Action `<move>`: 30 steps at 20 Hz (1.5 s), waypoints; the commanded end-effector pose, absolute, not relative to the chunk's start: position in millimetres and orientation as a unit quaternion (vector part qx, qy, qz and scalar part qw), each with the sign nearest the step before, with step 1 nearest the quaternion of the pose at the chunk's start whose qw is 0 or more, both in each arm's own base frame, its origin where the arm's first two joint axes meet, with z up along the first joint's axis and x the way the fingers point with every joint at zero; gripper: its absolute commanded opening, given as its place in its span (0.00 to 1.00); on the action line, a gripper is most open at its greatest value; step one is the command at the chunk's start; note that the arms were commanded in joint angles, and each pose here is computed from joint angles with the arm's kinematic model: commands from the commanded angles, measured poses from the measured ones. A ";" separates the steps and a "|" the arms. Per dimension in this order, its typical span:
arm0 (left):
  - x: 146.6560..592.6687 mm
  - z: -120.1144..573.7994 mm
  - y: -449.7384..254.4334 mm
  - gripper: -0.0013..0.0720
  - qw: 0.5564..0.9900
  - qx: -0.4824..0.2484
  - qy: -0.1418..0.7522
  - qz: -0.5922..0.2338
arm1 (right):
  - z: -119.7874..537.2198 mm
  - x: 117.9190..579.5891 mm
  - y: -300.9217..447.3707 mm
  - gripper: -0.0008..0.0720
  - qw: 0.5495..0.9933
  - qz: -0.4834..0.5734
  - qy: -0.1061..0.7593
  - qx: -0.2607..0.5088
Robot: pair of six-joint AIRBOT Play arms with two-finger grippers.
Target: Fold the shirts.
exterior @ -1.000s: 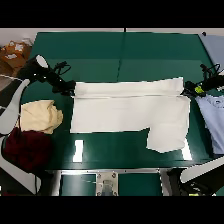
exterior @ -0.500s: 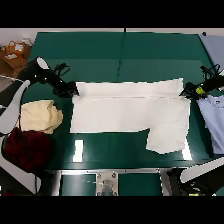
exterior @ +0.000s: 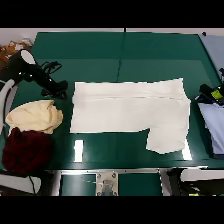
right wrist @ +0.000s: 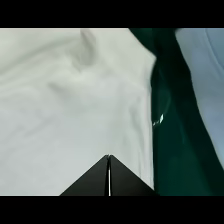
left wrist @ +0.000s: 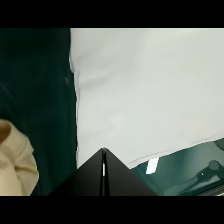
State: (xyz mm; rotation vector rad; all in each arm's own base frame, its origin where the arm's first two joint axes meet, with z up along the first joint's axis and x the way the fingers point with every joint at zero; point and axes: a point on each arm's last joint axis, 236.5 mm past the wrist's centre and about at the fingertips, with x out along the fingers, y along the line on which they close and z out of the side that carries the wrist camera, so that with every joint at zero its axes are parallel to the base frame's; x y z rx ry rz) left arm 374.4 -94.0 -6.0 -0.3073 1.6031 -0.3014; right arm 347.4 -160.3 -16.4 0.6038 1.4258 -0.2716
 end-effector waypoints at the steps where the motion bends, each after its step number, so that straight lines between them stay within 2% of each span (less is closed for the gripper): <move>1: 326.3 -3.4 -96.1 0.04 0.710 -0.104 0.689 -0.104 | -19.9 281.3 -149.8 0.03 0.680 -0.185 0.650 0.284; 4: 273.4 -24.7 -117.5 0.05 0.736 -0.129 0.659 -0.088 | -23.1 225.2 -143.2 0.03 0.679 -0.235 0.647 0.257; 5: 257.4 -35.8 -124.4 0.20 0.736 -0.139 0.658 -0.083 | -22.2 214.6 -141.7 0.03 0.683 -0.251 0.637 0.254; 6: 243.5 -47.5 -132.4 0.71 0.731 -0.151 0.661 -0.079 | -21.4 206.1 -136.8 0.04 0.685 -0.262 0.628 0.261; 7: 233.7 -59.9 -139.2 0.94 0.725 -0.159 0.666 -0.074 | -21.6 199.8 -132.2 0.17 0.685 -0.267 0.623 0.266; 8: 226.1 -71.0 -147.1 0.93 0.721 -0.166 0.669 -0.072 | -22.3 194.2 -127.9 0.40 0.684 -0.270 0.622 0.270; 9: 221.4 -79.6 -157.6 0.93 0.721 -0.179 0.665 -0.074 | -23.5 189.3 -124.5 0.48 0.680 -0.271 0.624 0.273; 14: 245.8 -89.1 -181.5 0.93 0.758 -0.254 0.597 -0.071 | -32.2 189.5 -108.7 0.48 0.673 -0.254 0.627 0.299; 15: 252.4 -90.1 -181.5 0.90 0.764 -0.259 0.588 -0.069 | -35.3 190.2 -105.8 0.50 0.672 -0.251 0.627 0.304; 16: 258.1 -93.4 -182.5 0.75 0.766 -0.267 0.582 -0.064 | -39.6 190.7 -101.9 0.53 0.671 -0.248 0.626 0.311; 17: 262.3 -98.3 -183.1 0.69 0.765 -0.274 0.580 -0.058 | -45.2 189.2 -98.3 0.54 0.668 -0.245 0.628 0.316; 19: 268.1 -107.8 -182.0 0.68 0.766 -0.277 0.578 -0.048 | -54.1 182.5 -93.1 0.63 0.658 -0.243 0.637 0.319; 20: 270.9 -109.3 -181.4 0.68 0.768 -0.278 0.576 -0.045 | -56.8 180.0 -91.4 0.63 0.655 -0.243 0.640 0.320; 21: 273.7 -108.5 -180.6 0.47 0.772 -0.276 0.572 -0.046 | -57.8 179.0 -90.7 0.63 0.654 -0.242 0.642 0.320; 22: 274.9 -108.0 -180.4 0.06 0.775 -0.269 0.569 -0.050 | -57.9 178.5 -90.4 0.63 0.653 -0.242 0.643 0.320; 28: 280.2 -95.5 -186.2 0.05 0.785 -0.227 0.571 -0.085 | -67.1 161.0 -73.4 0.63 0.624 -0.226 0.672 0.329; 30: 281.4 -92.8 -187.7 0.05 0.784 -0.227 0.571 -0.087 | -80.4 165.9 -47.0 0.63 0.623 -0.183 0.669 0.362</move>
